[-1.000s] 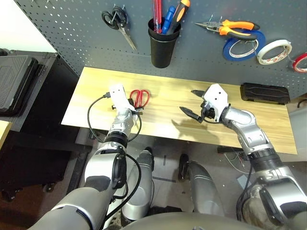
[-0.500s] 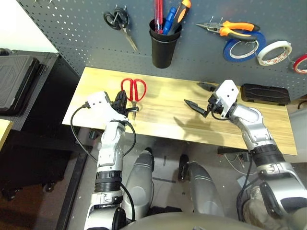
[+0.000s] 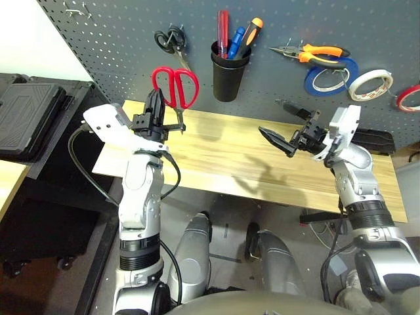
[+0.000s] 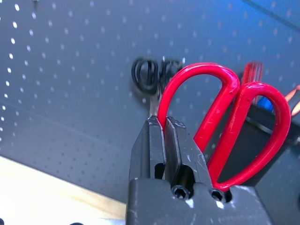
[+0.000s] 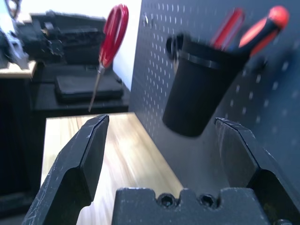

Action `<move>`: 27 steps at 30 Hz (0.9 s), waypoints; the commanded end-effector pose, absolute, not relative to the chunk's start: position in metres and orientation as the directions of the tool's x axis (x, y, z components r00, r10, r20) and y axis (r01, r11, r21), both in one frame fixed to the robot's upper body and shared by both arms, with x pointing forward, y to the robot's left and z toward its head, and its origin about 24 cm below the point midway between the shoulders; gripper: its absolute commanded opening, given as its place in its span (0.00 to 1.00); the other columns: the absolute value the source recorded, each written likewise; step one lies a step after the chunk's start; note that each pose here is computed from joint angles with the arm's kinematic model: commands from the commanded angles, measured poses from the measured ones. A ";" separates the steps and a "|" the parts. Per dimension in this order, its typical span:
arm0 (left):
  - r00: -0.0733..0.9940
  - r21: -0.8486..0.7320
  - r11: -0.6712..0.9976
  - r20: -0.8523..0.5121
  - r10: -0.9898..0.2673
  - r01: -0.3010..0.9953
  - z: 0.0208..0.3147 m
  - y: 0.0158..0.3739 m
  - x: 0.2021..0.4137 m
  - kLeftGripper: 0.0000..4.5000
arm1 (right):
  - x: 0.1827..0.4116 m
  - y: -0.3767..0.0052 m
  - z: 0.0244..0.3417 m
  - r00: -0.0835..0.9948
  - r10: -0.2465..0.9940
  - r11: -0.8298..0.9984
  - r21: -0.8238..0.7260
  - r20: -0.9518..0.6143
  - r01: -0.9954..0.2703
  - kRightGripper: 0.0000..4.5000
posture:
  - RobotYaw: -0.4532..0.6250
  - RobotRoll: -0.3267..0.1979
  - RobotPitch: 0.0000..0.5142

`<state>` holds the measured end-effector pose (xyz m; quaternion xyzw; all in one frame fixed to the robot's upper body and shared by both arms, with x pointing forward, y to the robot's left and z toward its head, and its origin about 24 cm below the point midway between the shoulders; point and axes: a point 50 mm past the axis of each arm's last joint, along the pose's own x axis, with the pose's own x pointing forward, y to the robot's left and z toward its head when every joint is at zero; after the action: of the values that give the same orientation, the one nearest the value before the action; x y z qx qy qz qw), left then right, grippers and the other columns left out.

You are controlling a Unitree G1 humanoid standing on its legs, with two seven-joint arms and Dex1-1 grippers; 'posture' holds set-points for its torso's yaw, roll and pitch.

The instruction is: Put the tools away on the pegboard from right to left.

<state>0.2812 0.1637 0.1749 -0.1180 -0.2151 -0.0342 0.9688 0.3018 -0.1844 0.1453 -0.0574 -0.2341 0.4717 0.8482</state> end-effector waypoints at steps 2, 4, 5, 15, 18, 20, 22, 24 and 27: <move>0.887 -0.221 0.966 0.462 -0.015 0.131 0.191 0.167 0.284 0.01 | 0.298 -0.190 0.158 0.422 0.828 0.540 -0.319 0.370 -0.779 1.00 | 0.76 0.62 0.29; 0.886 -0.226 0.966 0.464 -0.009 0.128 0.197 0.170 0.289 0.01 | 0.301 -0.190 0.164 0.420 0.823 0.543 -0.315 0.382 -0.778 1.00 | 0.75 0.62 0.30; 0.886 -0.227 0.966 0.464 -0.008 0.127 0.198 0.171 0.290 0.01 | 0.302 -0.189 0.166 0.422 0.821 0.546 -0.312 0.385 -0.778 1.00 | 0.75 0.62 0.30; 0.918 -0.234 0.969 0.396 0.023 0.077 0.202 0.179 0.325 0.01 | 0.311 -0.180 0.176 0.425 0.806 0.562 -0.308 0.412 -0.768 1.00 | 0.74 0.62 0.31; 0.925 -0.239 0.969 0.377 0.038 0.057 0.199 0.184 0.338 0.01 | 0.312 -0.178 0.175 0.427 0.803 0.567 -0.312 0.417 -0.762 1.00 | 0.73 0.62 0.31; 0.928 -0.244 0.968 0.371 0.043 0.053 0.200 0.185 0.347 0.01 | 0.313 -0.177 0.175 0.431 0.797 0.575 -0.314 0.422 -0.756 1.00 | 0.73 0.62 0.30; 0.934 -0.246 0.968 0.355 0.037 0.055 0.200 0.186 0.356 0.01 | 0.313 -0.176 0.174 0.433 0.795 0.579 -0.315 0.425 -0.752 1.00 | 0.73 0.62 0.30; 0.943 -0.242 0.970 0.330 0.048 0.035 0.198 0.189 0.368 0.01 | 0.312 -0.174 0.175 0.434 0.793 0.581 -0.317 0.428 -0.750 1.00 | 0.73 0.62 0.30; 0.954 -0.240 0.970 0.296 0.045 0.029 0.198 0.191 0.383 0.01 | 0.312 -0.174 0.173 0.444 0.788 0.589 -0.314 0.427 -0.744 1.00 | 0.72 0.62 0.29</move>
<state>0.3775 0.1903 0.2016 -0.1286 -0.1586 0.0059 0.9789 0.3135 -0.1718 0.1748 -0.0350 -0.2716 0.4584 0.8455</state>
